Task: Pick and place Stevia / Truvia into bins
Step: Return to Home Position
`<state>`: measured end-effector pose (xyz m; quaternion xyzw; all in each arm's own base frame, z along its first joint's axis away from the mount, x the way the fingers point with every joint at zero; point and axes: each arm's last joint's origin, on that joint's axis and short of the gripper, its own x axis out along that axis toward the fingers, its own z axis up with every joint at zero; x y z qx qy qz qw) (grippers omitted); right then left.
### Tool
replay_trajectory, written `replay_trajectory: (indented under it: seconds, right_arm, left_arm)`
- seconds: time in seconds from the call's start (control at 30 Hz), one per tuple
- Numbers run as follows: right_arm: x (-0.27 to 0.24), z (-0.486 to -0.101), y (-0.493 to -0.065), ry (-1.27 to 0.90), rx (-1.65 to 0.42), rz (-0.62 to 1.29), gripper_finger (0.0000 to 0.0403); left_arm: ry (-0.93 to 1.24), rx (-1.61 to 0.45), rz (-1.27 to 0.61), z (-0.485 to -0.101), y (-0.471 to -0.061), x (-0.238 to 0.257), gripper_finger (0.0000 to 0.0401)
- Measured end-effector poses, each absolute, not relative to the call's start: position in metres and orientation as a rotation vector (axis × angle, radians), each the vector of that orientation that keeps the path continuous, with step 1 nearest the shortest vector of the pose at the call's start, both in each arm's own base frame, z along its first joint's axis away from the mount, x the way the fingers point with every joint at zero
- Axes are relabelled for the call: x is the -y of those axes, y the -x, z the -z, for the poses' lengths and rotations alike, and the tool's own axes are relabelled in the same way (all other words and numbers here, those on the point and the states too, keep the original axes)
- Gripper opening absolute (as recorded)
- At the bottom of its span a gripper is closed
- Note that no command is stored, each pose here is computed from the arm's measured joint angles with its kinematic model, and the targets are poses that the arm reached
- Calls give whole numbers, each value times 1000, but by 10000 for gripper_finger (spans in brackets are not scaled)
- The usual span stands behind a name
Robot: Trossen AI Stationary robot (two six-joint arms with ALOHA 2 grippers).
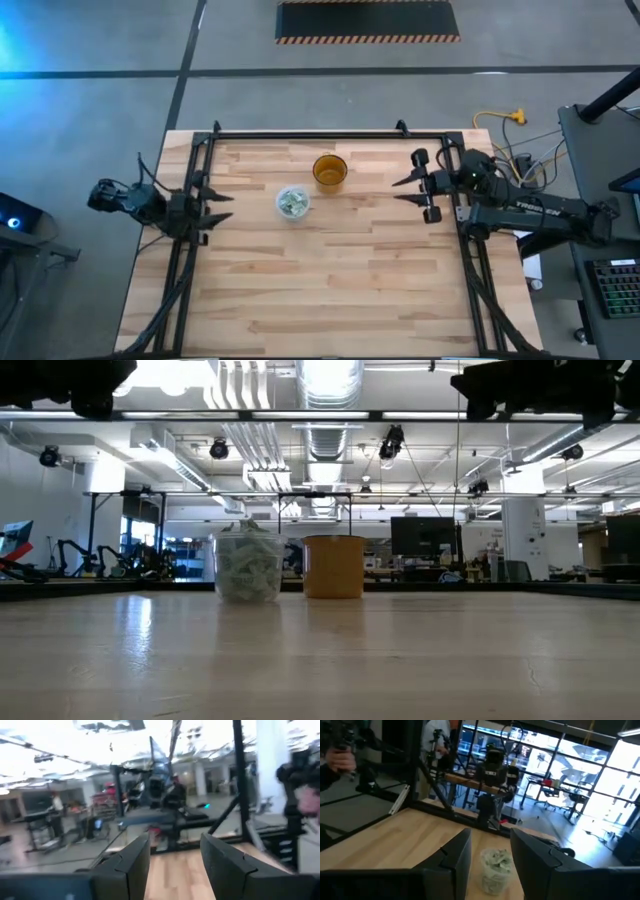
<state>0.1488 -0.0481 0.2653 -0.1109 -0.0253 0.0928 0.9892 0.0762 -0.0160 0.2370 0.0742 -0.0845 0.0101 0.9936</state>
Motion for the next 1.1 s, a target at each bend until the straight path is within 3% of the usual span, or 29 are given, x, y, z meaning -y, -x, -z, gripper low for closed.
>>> replay_trajectory:
  seconds: [0.13,0.67,1.1]
  right_arm:
    - [51,-264,-147,221,48,-169,131]
    - [55,-258,-145,216,52,-145,129]
    - [58,-239,-136,207,70,-106,124]
  left_arm:
    - [-147,175,43,-234,-80,19,158]
    - [-75,157,-121,-211,-89,6,158]
    - [-58,72,-83,-185,-95,6,158]
